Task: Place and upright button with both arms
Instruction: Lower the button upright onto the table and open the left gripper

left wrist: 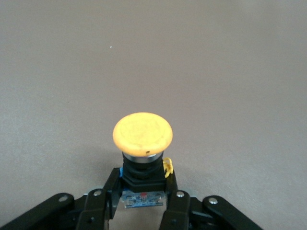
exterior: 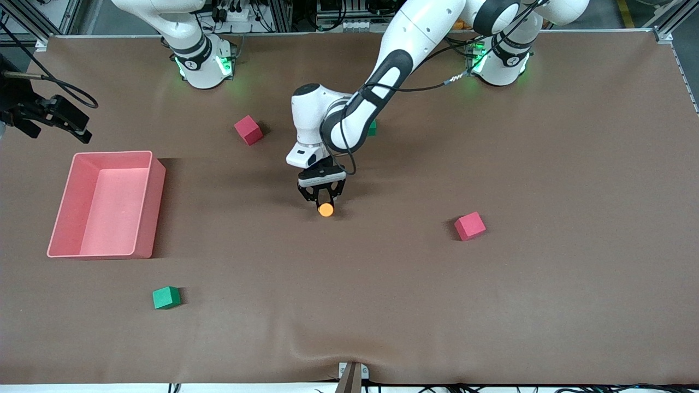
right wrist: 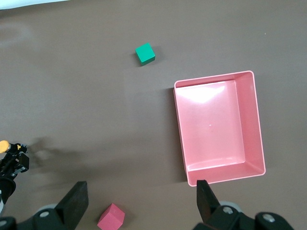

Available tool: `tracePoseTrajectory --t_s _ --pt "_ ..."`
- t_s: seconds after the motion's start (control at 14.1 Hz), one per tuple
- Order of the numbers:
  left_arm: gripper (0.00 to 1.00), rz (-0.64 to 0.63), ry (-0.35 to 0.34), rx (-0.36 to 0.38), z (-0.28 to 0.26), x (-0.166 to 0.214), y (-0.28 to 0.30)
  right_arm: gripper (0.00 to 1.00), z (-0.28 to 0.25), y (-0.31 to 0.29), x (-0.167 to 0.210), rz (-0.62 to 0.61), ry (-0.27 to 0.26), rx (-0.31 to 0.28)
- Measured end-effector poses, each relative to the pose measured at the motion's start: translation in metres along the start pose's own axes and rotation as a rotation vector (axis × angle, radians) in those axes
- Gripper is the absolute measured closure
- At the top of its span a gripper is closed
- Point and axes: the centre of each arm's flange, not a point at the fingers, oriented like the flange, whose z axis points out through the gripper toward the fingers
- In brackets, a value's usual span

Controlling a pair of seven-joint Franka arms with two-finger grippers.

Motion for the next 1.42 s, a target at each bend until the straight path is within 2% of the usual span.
tracePoseTrajectory --t_s 0.35,0.57,0.85,1.13,1.21,1.42 --pt "0.59 0.057 0.087 0.003 0.011 -0.019 -0.005 0.00 0.000 0.000 0.000 0.000 0.000 0.000" --pt "0.59 0.054 0.117 0.006 0.011 -0.021 -0.005 0.00 0.000 0.000 0.000 0.000 0.000 0.000" --pt "0.59 0.061 0.190 -0.016 0.023 -0.036 -0.012 0.00 0.001 0.000 0.000 0.000 -0.002 0.000" --pt "0.59 0.055 0.213 -0.025 0.025 -0.039 -0.012 0.00 0.002 0.000 -0.001 0.000 -0.013 -0.002" --pt "0.55 0.054 0.213 -0.025 0.025 -0.039 -0.012 0.00 0.002 0.000 -0.001 0.000 -0.015 -0.002" --pt "0.26 0.054 0.211 -0.028 0.023 -0.041 -0.011 0.00 0.002 0.000 -0.001 0.000 -0.016 -0.003"
